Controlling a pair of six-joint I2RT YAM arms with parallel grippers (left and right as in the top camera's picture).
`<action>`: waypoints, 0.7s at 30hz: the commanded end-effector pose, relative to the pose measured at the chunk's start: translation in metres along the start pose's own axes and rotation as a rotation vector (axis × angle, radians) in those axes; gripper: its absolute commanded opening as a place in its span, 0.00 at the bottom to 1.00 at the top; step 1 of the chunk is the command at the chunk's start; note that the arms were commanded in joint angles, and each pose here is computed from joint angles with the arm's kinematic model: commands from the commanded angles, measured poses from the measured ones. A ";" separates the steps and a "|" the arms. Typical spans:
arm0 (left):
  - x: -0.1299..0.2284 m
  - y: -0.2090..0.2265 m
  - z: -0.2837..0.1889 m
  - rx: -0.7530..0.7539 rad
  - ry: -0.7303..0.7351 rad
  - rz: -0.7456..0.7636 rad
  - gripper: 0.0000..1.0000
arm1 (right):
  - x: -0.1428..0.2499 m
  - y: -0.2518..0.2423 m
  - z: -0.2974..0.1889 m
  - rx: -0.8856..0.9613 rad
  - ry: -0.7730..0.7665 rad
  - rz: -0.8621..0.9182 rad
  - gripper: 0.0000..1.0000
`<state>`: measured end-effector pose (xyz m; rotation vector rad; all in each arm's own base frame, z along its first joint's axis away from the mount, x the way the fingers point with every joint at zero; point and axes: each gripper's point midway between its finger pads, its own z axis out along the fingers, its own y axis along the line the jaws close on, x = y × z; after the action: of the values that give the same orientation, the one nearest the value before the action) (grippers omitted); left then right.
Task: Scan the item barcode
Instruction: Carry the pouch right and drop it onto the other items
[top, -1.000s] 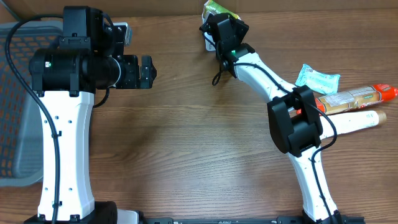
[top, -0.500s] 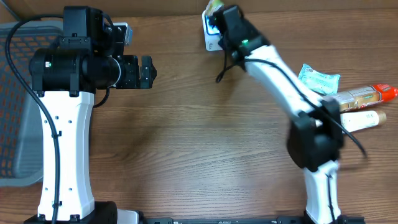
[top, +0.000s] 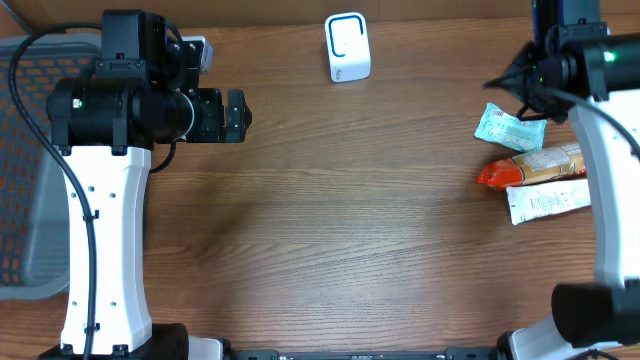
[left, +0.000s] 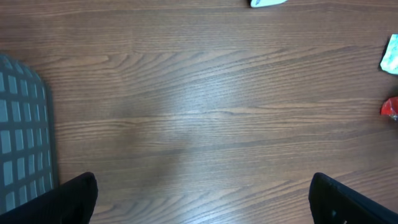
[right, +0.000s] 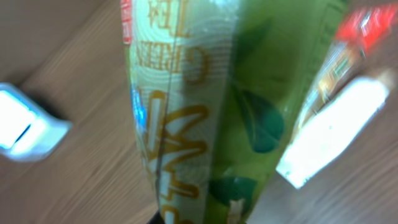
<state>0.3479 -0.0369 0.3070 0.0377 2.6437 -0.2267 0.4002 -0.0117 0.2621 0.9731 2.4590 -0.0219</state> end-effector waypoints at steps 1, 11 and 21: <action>-0.001 -0.001 0.000 0.001 -0.006 0.025 1.00 | 0.002 -0.022 0.050 0.058 0.028 0.250 0.04; -0.001 -0.001 0.000 0.002 -0.005 0.025 0.99 | 0.027 -0.048 0.163 0.047 -0.011 0.413 0.09; -0.001 -0.001 0.000 0.002 -0.005 0.025 1.00 | 0.037 -0.014 0.145 -0.126 0.111 0.204 0.34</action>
<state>0.3480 -0.0370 0.3071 0.0378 2.6433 -0.2272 0.4189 -0.0467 0.0827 1.3946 2.3526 0.1039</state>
